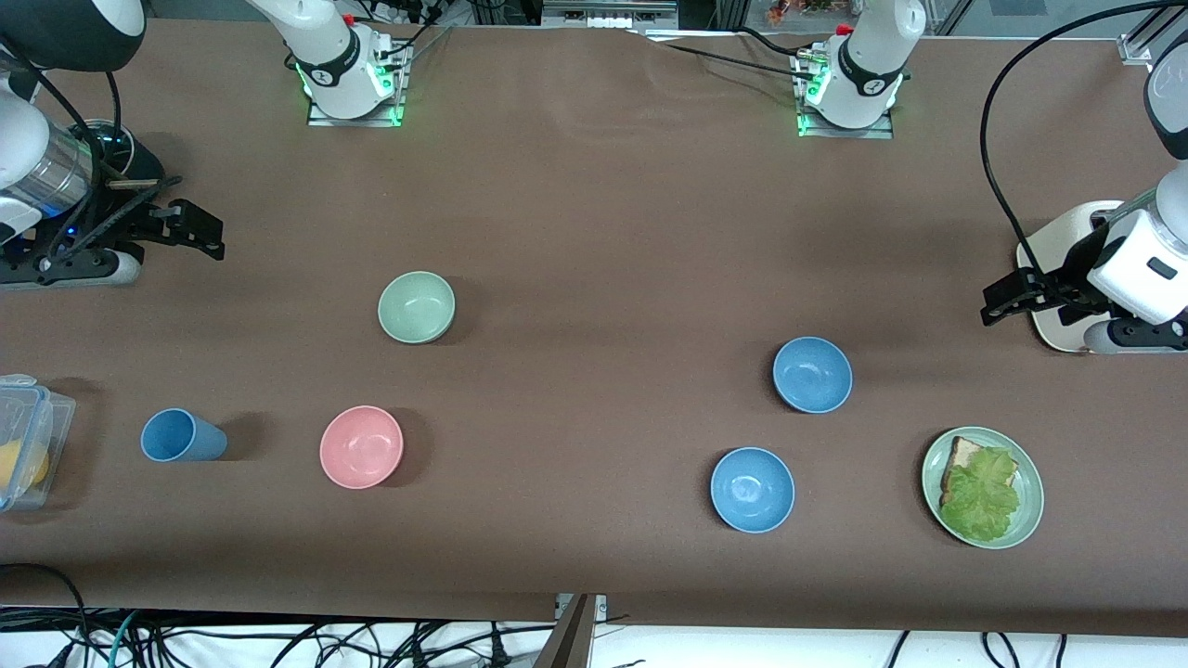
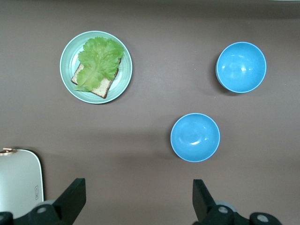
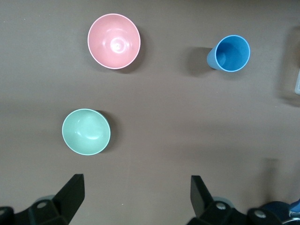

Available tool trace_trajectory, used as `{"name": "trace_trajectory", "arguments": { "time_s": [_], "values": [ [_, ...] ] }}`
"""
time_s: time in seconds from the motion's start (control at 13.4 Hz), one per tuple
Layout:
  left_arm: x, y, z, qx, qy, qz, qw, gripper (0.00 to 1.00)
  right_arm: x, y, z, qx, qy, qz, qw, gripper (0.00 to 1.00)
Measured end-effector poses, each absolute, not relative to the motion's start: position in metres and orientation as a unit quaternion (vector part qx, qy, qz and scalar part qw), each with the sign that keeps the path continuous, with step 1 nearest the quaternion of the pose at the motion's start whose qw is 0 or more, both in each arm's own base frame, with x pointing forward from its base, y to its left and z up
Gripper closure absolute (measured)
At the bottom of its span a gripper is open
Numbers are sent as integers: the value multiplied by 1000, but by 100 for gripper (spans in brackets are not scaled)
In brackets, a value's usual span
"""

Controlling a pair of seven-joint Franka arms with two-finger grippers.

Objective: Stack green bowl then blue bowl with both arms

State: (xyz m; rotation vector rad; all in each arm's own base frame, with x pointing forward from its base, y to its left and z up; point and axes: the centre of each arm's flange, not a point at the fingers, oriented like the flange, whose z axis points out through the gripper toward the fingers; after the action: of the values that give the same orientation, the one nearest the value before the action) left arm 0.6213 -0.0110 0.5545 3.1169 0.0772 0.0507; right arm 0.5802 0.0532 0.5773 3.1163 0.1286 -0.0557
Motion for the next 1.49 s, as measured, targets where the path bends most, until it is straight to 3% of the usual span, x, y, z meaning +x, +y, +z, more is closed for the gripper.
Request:
{"name": "trace_trajectory", "arguments": {
  "time_s": [1.49],
  "values": [
    [622, -18, 543, 999, 36, 5, 12, 0, 583, 53, 573, 999, 41, -19, 11, 0]
  ]
}}
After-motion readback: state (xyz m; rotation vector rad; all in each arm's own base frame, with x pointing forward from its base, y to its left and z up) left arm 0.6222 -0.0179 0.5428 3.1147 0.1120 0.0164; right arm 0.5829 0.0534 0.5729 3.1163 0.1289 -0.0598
